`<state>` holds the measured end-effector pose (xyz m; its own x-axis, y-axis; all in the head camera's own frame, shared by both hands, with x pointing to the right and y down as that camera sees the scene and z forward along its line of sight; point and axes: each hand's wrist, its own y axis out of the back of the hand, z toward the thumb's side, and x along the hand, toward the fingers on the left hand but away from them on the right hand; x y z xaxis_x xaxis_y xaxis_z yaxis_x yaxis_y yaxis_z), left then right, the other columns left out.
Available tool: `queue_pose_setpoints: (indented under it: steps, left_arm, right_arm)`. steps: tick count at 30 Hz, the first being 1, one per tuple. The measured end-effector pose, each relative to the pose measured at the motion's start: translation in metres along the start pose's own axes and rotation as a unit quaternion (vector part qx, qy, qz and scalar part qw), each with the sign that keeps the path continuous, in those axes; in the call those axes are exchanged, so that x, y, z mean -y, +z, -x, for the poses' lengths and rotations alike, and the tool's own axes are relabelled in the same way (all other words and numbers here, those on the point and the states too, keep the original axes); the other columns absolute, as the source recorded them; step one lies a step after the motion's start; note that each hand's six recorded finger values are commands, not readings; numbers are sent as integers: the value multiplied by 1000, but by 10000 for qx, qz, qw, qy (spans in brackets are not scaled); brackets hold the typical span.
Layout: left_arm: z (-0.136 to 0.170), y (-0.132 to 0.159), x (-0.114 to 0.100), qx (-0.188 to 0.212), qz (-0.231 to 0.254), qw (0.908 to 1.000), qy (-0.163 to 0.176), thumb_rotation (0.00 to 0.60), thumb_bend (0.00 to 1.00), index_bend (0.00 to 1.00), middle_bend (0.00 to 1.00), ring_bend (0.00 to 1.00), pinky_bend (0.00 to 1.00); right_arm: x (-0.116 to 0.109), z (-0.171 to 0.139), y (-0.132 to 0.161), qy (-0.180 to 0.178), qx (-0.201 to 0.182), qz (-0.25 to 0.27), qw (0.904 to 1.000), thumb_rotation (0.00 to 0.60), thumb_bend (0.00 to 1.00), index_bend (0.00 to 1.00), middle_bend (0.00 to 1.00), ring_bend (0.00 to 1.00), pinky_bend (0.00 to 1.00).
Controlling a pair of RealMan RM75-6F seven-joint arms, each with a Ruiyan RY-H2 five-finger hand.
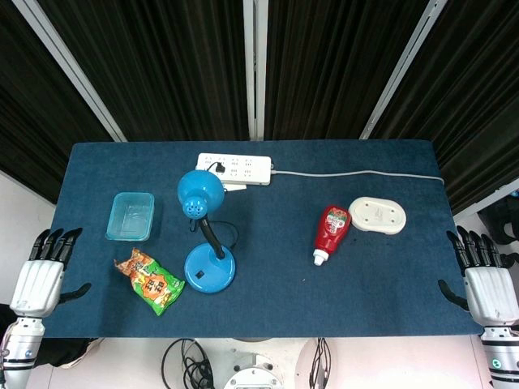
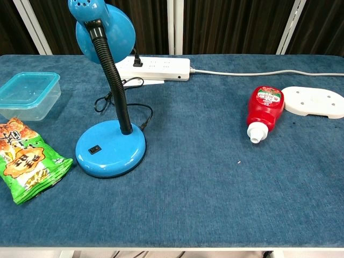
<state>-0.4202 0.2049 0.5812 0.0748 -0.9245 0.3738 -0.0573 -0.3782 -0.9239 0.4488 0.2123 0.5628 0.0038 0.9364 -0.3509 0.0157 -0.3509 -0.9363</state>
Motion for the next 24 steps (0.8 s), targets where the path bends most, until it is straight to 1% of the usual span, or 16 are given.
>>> queue_pose_setpoints:
  steps: [11, 17, 21, 22, 23, 24]
  left_arm:
    - [1, 0, 0, 1, 21, 10000, 0, 600, 5, 26, 110, 47, 58]
    - [1, 3, -4, 31, 59, 10000, 31, 600, 5, 26, 117, 46, 85]
    - [1, 6, 0, 58, 66, 10000, -34, 600, 4, 26, 132, 50, 119]
    - [1, 7, 1, 73, 78, 9999, -43, 600, 4, 26, 160, 77, 153]
    - [0, 9, 2, 101, 94, 9999, -42, 600, 9, 26, 215, 154, 249]
    - [0, 10, 2, 130, 104, 9999, -35, 600, 29, 26, 301, 286, 405]
  right_arm:
    - [1, -1, 0, 4, 12, 12, 10000, 600, 176, 0, 0, 0, 3]
    - [-2, 1, -1, -3, 23, 21, 10000, 600, 176, 0, 0, 0, 3]
    - [0, 3, -3, 35, 33, 32, 10000, 600, 176, 0, 0, 0, 4]
    - [0, 3, -3, 42, 31, 32, 10000, 600, 176, 0, 0, 0, 5]
    - [1, 3, -3, 50, 28, 36, 10000, 600, 176, 0, 0, 0, 5]
    - [1, 3, -3, 54, 26, 42, 10000, 600, 176, 0, 0, 0, 5]
